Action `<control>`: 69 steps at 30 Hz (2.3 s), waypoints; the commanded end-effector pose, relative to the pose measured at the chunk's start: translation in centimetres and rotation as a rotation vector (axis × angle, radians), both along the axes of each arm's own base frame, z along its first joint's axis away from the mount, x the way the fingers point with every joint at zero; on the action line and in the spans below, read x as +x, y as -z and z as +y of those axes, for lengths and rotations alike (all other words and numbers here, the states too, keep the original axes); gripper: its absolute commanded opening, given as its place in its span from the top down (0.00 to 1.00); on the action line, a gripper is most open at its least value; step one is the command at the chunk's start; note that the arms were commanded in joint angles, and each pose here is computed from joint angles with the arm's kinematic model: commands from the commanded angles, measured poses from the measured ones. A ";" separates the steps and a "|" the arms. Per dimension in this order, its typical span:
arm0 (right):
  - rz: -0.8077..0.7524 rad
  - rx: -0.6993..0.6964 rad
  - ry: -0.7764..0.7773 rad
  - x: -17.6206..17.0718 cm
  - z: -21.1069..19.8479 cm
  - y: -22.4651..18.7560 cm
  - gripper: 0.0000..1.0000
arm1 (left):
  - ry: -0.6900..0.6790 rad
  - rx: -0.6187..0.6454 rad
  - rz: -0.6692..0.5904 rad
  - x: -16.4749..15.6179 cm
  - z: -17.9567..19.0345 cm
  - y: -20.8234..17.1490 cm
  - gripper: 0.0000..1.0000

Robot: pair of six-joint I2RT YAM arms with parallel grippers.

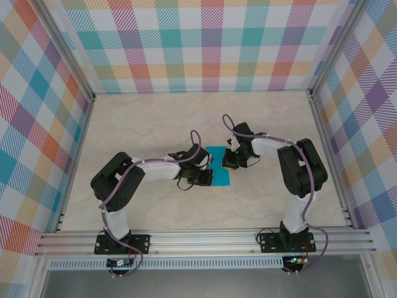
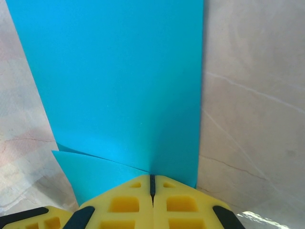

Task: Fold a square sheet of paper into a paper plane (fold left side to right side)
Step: Fold the triangle a second time at the center of the table.

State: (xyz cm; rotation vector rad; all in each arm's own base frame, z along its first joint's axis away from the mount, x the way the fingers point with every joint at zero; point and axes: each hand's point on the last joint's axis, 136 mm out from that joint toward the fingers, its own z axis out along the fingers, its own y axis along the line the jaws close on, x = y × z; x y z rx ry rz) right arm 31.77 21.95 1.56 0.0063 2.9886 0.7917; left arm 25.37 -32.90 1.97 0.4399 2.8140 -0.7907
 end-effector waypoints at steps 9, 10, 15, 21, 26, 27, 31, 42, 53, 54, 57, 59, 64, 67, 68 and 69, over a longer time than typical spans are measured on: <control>-0.056 0.007 -0.047 -1.9 0.8 -3.8 1.00 | -0.011 0.101 0.079 -1.4 2.0 2.7 0.97; -0.046 0.019 -0.053 -2.3 1.4 -3.6 1.00 | -0.009 0.100 0.078 -1.4 2.0 2.8 0.97; 0.004 0.052 -0.092 -3.8 4.1 -2.0 1.00 | -0.012 0.100 0.080 -1.4 2.0 2.7 0.97; 0.022 0.034 -0.096 -3.7 4.6 -0.6 1.00 | -0.009 0.105 0.079 -1.4 2.1 2.8 0.98; 0.041 -0.040 -0.100 -4.0 3.3 1.1 1.00 | -0.014 0.107 0.077 -1.4 2.2 2.8 0.98; 0.046 -0.056 -0.099 -4.0 3.0 1.3 1.00 | -0.014 0.106 0.078 -1.4 2.2 2.8 0.98; 0.046 -0.108 -0.095 -3.7 1.5 1.9 1.00 | -0.011 0.108 0.081 -1.4 2.1 2.8 0.98; 0.020 -0.127 -0.053 -1.6 -1.7 1.5 1.00 | -0.012 0.113 0.084 -1.4 2.2 3.0 0.99; 0.007 -0.125 -0.017 0.1 -3.9 0.9 0.99 | -0.010 0.113 0.086 -1.4 2.2 3.1 0.99; 0.006 -0.124 -0.013 0.2 -4.0 0.9 0.99 | -0.010 0.114 0.087 -1.4 2.2 3.1 0.99; 0.003 -0.135 -0.011 0.4 -4.4 0.8 0.99 | -0.010 0.114 0.086 -1.4 2.2 3.1 1.00; 0.003 -0.138 -0.007 0.6 -4.8 0.7 0.99 | -0.011 0.114 0.085 -1.4 2.2 3.0 1.00; 0.007 -0.148 -0.007 0.9 -5.2 0.7 0.99 | -0.009 0.115 0.083 -1.5 2.2 3.0 1.00; 0.014 -0.158 -0.007 0.7 -5.3 1.0 0.99 | -0.007 0.108 0.081 -1.5 2.2 2.8 1.00; 0.018 -0.157 -0.009 0.6 -5.3 1.1 0.99 | -0.003 0.105 0.082 -1.6 2.2 2.8 1.00; 0.022 -0.149 -0.010 0.5 -5.2 1.2 0.99 | 0.002 0.099 0.080 -1.6 2.1 2.7 1.00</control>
